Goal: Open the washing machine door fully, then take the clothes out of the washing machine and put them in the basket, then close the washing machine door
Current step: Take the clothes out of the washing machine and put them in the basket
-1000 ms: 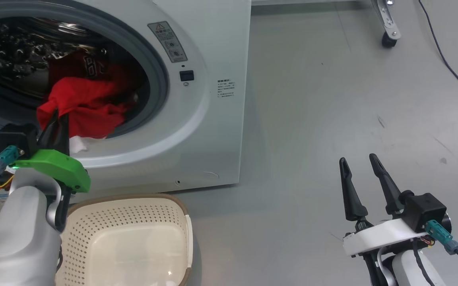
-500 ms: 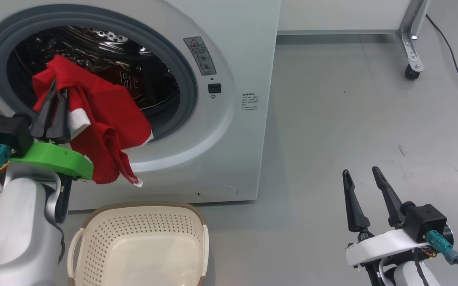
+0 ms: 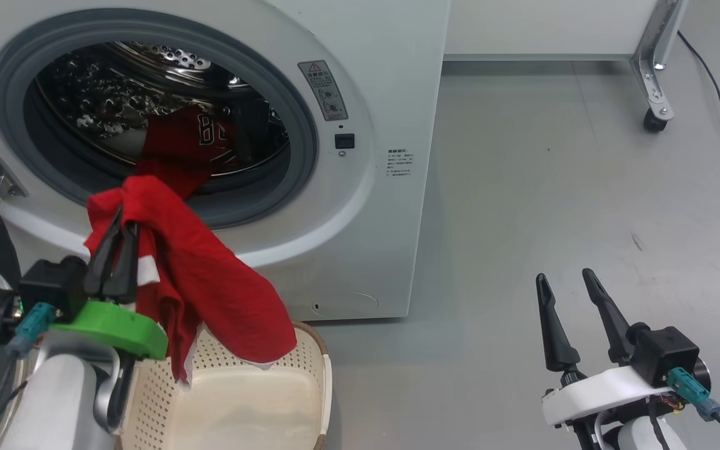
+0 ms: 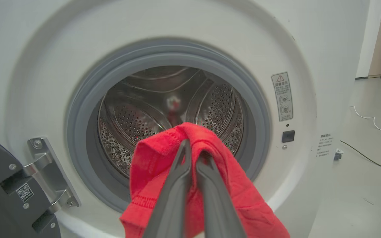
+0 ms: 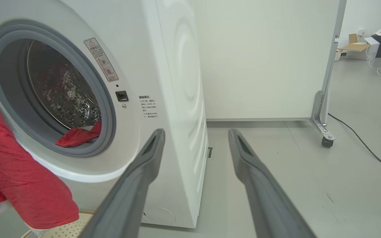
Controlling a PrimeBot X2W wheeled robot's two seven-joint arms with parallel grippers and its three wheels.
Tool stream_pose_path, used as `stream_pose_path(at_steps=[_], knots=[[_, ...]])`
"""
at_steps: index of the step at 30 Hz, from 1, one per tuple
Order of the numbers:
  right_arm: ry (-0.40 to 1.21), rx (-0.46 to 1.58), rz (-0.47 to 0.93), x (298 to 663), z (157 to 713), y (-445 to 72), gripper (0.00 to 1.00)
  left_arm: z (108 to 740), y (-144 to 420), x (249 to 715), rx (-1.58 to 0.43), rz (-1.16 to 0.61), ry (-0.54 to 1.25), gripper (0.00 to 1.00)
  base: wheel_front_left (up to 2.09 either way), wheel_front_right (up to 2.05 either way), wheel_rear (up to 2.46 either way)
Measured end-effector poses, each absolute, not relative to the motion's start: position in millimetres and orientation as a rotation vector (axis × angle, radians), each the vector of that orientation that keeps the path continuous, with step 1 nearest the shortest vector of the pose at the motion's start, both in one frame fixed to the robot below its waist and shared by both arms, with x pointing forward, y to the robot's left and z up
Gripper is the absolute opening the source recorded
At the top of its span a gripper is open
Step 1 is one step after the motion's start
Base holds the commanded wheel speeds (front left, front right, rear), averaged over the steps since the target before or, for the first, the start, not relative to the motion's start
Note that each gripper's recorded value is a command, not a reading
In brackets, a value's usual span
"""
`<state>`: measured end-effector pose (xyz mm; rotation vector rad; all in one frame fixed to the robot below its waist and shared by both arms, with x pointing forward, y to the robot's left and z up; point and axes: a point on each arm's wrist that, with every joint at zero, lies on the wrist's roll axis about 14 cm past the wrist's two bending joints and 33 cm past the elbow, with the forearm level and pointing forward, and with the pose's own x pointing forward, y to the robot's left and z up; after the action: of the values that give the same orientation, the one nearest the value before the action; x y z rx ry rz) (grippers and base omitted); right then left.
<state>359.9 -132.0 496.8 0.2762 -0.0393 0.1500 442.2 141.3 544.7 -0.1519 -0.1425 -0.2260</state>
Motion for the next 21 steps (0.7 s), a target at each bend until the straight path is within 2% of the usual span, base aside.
stream_pose_path(at_steps=[16,21], knots=[[0.04,0.254,0.147,367,470,-132,1.0,426,142,415,-0.117,-0.234,0.197,0.0,0.0,0.0,0.0],[0.046,0.246,0.149,379,467,-131,1.0,380,141,406,-0.082,-0.251,0.356,0.0,0.0,0.0,0.0]])
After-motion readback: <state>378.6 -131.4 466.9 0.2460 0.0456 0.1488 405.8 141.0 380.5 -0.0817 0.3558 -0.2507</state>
